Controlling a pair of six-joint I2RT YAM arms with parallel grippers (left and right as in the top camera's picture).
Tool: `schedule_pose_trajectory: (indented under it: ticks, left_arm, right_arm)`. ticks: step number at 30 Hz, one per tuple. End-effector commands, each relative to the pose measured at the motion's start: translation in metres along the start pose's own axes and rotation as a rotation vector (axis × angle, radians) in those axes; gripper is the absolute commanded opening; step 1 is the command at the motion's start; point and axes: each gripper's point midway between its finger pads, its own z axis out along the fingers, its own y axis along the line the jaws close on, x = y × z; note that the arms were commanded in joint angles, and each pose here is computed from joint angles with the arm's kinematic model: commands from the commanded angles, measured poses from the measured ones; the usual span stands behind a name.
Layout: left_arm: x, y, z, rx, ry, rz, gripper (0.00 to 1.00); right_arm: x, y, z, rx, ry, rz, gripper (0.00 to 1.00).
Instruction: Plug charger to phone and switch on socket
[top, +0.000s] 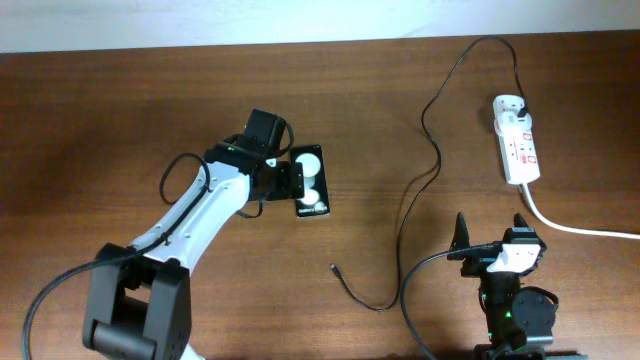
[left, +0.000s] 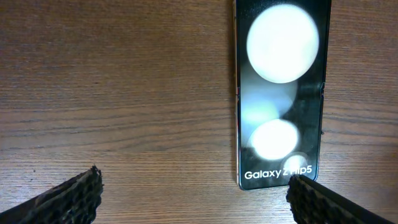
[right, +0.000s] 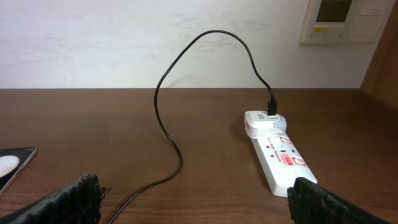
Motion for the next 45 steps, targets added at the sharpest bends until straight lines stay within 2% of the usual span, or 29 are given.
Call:
schedule_pose_trajectory:
  ticks: [1,29,45]
  left_arm:
    - [-0.005,-0.001,-0.001,-0.001,-0.008,-0.012,0.99]
    - [-0.008,-0.002,-0.001,0.002,-0.017,-0.024,0.99]
    - [-0.048,-0.013,-0.014,0.039,-0.16,-0.091,0.99]
  right_arm:
    - [0.003,0.003,0.0,-0.014,0.008,0.002,0.98]
    - [0.003,0.003,0.0,-0.014,0.008,0.003,0.98]
    - [0.003,0.003,0.0,-0.014,0.008,0.002,0.99]
